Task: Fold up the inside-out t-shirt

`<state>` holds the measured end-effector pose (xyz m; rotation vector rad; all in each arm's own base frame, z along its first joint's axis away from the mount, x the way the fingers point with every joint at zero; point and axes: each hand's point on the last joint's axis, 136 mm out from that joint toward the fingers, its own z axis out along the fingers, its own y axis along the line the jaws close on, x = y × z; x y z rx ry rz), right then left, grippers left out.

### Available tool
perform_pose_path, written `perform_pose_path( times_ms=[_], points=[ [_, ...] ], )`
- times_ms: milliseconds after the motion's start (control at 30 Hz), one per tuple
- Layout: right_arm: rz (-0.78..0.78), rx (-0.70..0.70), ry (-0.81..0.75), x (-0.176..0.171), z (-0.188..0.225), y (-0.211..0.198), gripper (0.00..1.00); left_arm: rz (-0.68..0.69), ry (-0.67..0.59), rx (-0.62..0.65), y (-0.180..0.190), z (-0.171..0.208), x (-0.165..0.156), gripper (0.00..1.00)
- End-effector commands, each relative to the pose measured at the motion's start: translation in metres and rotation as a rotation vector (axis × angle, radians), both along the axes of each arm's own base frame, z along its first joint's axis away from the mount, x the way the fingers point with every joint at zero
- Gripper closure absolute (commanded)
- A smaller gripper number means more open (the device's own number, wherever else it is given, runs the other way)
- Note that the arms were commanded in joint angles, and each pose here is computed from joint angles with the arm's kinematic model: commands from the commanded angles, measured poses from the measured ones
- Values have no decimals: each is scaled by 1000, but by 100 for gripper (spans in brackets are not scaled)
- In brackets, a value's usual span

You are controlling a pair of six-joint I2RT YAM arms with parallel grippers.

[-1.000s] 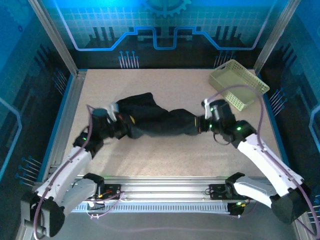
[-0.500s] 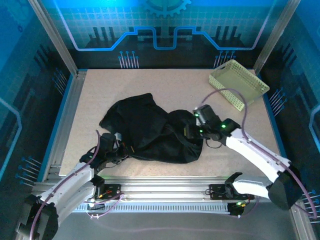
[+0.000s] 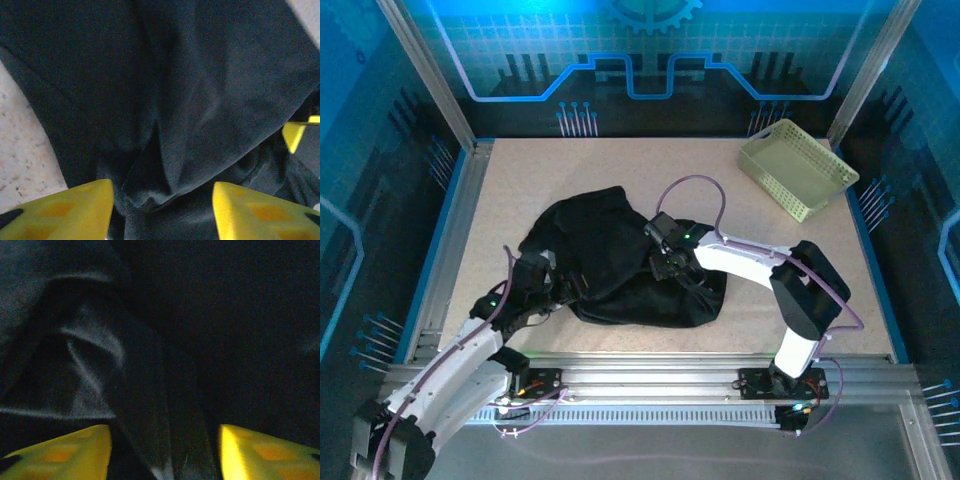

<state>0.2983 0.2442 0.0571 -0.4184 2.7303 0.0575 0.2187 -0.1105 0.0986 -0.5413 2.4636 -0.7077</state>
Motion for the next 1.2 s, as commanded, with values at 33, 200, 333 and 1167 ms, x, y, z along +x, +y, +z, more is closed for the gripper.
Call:
perform_pose_path(
  times_ms=[33,200,333,1167],
  points=[
    [19,40,-58,20,18,12,67,-67,-49,143,-4,17,16,29],
    [22,104,-104,14,51,5,95,-232,-66,317,-39,20,38,16],
    [22,202,-138,2,85,-3,97,-388,-91,469,-73,10,47,5],
    [-97,321,-286,47,156,-58,98,-678,-376,191,-168,63,38,100]
  ],
)
